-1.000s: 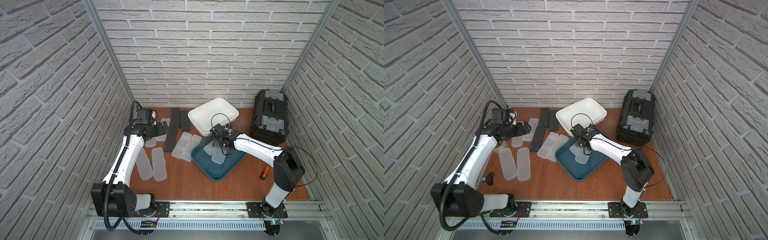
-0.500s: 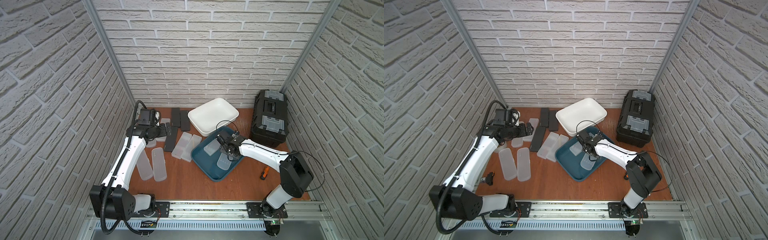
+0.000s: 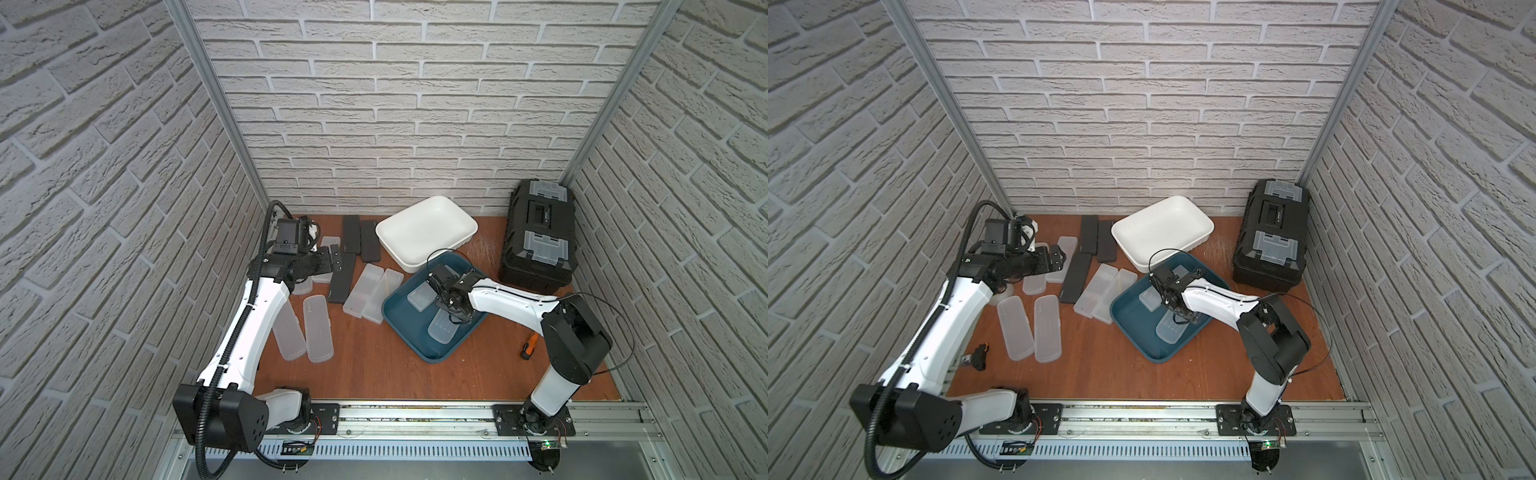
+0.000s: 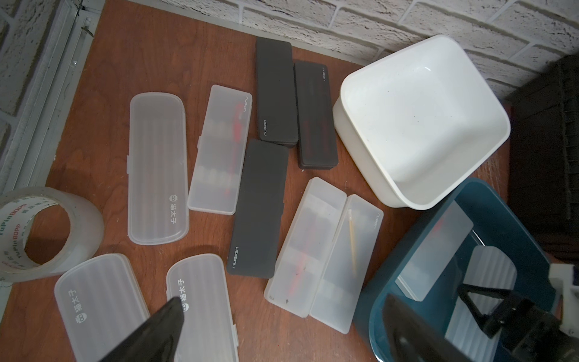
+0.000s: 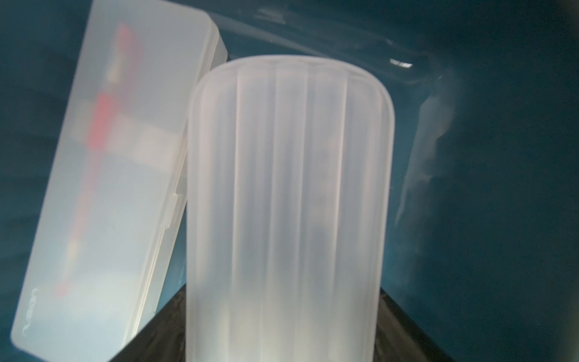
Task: Place the pencil cases by color into the storage box
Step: Place the pencil case at the storage box, then pick up the pencil case from the center of the board.
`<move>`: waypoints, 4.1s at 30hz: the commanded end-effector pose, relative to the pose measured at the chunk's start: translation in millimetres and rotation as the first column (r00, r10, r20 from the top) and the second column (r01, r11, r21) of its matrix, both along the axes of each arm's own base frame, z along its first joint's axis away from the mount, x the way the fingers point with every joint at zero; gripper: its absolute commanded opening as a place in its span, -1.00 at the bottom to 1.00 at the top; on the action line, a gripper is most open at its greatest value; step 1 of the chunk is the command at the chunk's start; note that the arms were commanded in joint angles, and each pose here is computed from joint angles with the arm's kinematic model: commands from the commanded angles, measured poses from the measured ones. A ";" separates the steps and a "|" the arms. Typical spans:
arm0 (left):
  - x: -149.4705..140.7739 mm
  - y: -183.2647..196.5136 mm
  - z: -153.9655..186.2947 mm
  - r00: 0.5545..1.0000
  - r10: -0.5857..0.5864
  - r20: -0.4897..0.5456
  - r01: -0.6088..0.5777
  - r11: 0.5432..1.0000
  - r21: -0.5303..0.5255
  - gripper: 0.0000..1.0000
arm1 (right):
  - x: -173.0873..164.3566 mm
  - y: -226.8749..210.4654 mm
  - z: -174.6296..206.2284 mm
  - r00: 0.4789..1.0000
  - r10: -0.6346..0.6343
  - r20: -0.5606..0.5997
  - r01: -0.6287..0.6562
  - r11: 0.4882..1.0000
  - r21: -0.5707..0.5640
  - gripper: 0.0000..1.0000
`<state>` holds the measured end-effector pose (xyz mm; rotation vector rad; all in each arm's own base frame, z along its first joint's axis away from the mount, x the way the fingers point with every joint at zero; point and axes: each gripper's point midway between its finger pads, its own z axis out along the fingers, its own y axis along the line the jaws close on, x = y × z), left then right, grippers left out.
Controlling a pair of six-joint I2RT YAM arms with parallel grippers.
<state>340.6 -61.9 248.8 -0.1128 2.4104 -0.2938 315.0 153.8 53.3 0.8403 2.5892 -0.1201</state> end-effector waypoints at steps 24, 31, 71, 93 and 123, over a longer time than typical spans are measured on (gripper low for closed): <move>-4.7 -1.6 6.5 1.000 -0.017 0.025 0.017 1.000 0.009 0.96 | 30.1 -2.1 -8.1 0.993 -0.115 -0.038 0.114 0.993 -0.015 0.15; -4.3 -2.6 5.8 1.000 -0.020 0.024 0.020 1.000 0.007 0.97 | 37.2 -10.1 -3.1 0.993 -0.108 -0.044 0.106 0.994 -0.033 0.17; -7.5 9.2 -19.6 0.995 -0.007 -0.098 0.024 0.985 0.168 0.97 | 33.7 22.1 116.7 0.864 0.462 0.198 -0.468 0.884 -0.018 0.82; -24.0 9.8 -125.4 0.887 0.112 -0.448 0.056 0.936 0.346 0.96 | -39.0 68.9 214.1 0.277 0.764 0.583 -0.864 0.463 -0.196 0.77; -42.0 50.3 -217.9 0.780 0.420 -0.464 -0.322 0.905 0.277 0.92 | -79.0 120.4 212.6 0.041 0.819 0.573 -0.887 0.294 -0.356 0.74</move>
